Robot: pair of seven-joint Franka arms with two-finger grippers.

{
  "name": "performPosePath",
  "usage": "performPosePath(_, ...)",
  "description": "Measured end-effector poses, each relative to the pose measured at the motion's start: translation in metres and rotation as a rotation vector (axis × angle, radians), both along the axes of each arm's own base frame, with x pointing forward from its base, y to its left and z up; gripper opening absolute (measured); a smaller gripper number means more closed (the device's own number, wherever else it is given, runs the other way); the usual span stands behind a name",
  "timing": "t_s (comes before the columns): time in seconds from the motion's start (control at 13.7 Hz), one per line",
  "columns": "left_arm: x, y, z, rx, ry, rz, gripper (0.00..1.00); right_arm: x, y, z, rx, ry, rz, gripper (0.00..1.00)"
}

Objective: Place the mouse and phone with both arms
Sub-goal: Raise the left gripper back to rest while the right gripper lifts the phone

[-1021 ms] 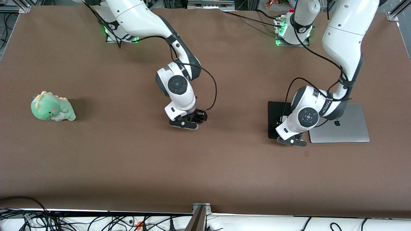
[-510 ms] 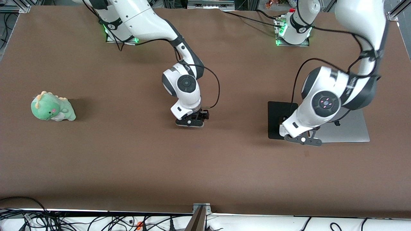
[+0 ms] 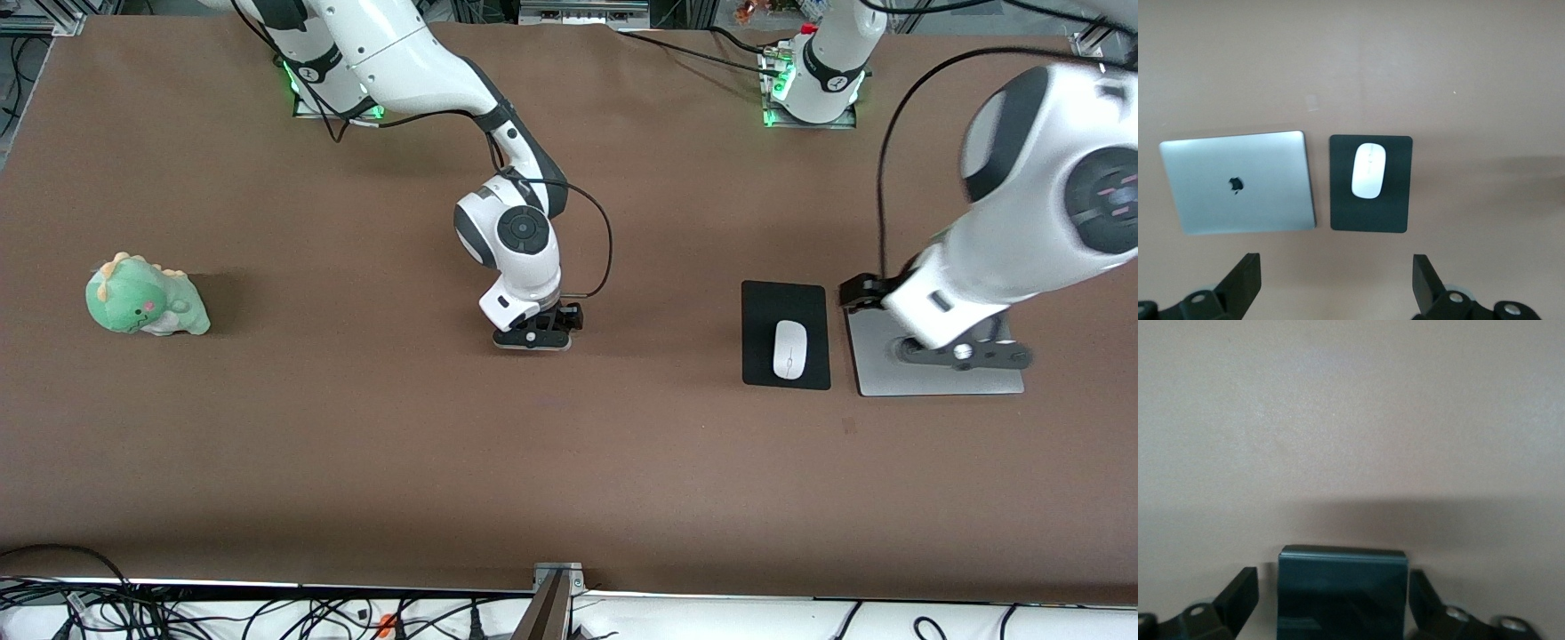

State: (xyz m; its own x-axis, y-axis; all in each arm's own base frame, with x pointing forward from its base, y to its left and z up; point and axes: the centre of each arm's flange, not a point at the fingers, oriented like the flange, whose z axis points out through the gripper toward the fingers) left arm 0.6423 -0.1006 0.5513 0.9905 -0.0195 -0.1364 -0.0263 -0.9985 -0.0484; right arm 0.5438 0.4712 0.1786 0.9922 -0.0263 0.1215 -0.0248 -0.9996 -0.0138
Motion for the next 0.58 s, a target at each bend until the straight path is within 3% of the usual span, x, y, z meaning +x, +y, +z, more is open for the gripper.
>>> performPosePath(0.36,-0.014,0.062,0.035,-0.062,-0.01,-0.063,1.0,0.002,-0.005,-0.002,-0.013,0.005,0.016,1.0)
performPosePath(0.58,-0.036,0.075,0.047,-0.033,-0.088,-0.05,1.0,0.0,-0.004,-0.007,-0.019,0.011,0.018,0.96)
